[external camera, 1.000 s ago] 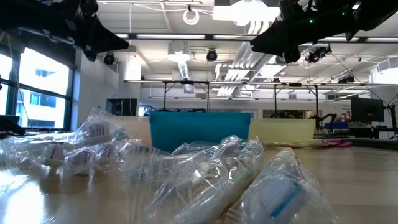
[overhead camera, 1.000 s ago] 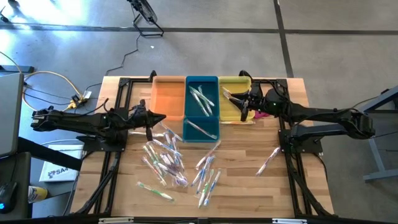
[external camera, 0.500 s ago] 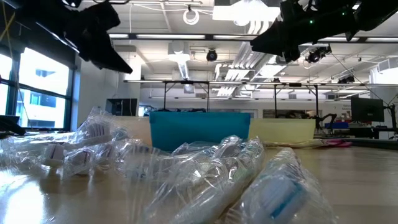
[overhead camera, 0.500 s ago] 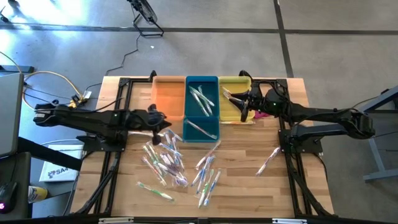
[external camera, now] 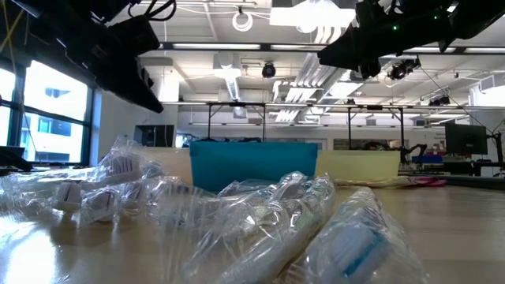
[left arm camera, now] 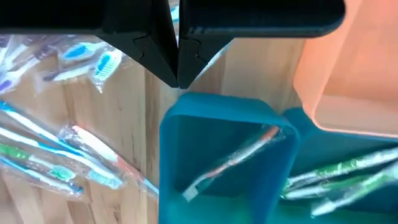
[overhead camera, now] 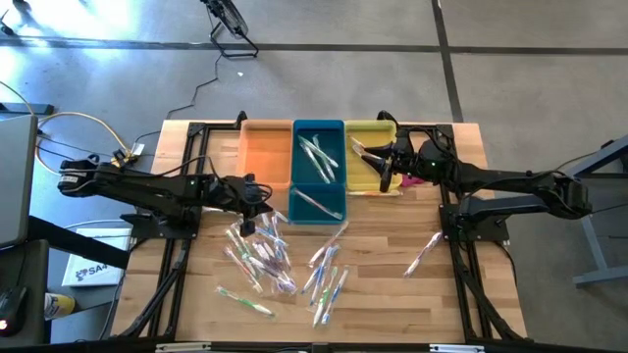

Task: Pick & Place Toothbrushes
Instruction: Put the blue toothbrush into the orange bin

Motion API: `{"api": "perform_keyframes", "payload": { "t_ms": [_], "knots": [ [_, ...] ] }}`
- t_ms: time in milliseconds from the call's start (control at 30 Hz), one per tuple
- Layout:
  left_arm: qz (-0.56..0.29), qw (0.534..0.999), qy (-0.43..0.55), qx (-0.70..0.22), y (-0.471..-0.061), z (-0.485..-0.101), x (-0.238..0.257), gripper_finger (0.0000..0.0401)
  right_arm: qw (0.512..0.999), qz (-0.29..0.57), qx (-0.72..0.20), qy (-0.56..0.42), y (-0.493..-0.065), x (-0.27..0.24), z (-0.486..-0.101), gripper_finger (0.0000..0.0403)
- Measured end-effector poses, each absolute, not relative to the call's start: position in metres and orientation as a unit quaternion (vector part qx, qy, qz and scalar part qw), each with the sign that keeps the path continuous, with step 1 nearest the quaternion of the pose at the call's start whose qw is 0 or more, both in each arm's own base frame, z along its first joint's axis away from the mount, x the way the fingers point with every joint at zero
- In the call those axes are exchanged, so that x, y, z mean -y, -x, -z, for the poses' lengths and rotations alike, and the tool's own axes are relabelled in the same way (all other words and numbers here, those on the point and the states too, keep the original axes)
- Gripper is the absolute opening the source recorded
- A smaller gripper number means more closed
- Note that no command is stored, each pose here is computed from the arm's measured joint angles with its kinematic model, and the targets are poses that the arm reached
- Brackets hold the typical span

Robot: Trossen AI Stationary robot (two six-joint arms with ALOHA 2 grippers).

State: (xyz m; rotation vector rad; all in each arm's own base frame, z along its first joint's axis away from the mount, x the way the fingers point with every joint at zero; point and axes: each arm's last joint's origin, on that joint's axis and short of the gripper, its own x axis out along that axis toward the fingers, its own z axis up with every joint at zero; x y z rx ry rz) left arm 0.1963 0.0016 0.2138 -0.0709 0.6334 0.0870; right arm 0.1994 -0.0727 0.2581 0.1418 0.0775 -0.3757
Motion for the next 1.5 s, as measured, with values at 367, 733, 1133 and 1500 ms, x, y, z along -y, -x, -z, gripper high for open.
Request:
{"api": "perform_keyframes", "payload": {
  "t_ms": [367, 733, 1133, 1500],
  "knots": [
    [-0.034, 0.931, 0.065, -0.357, -0.187, -0.206, 0.03, 0.0, 0.979, 0.187, -0.039, -0.07, -0.199, 0.073, -0.258, 0.0111],
    [-0.105, 0.91, 0.118, -0.384, -0.178, -0.199, 0.036, 0.0, 0.979, 0.187, -0.039, -0.07, -0.199, 0.073, -0.258, 0.0111],
    [-0.12, 0.889, 0.11, -0.428, -0.179, -0.188, 0.037, 0.0088, 0.979, 0.187, -0.049, -0.072, -0.199, 0.073, -0.256, 0.0111],
    [-0.127, 0.882, 0.105, -0.442, -0.186, -0.178, 0.038, 0.0101, 0.977, 0.188, -0.067, -0.075, -0.199, 0.073, -0.252, 0.0111]
  ]
}}
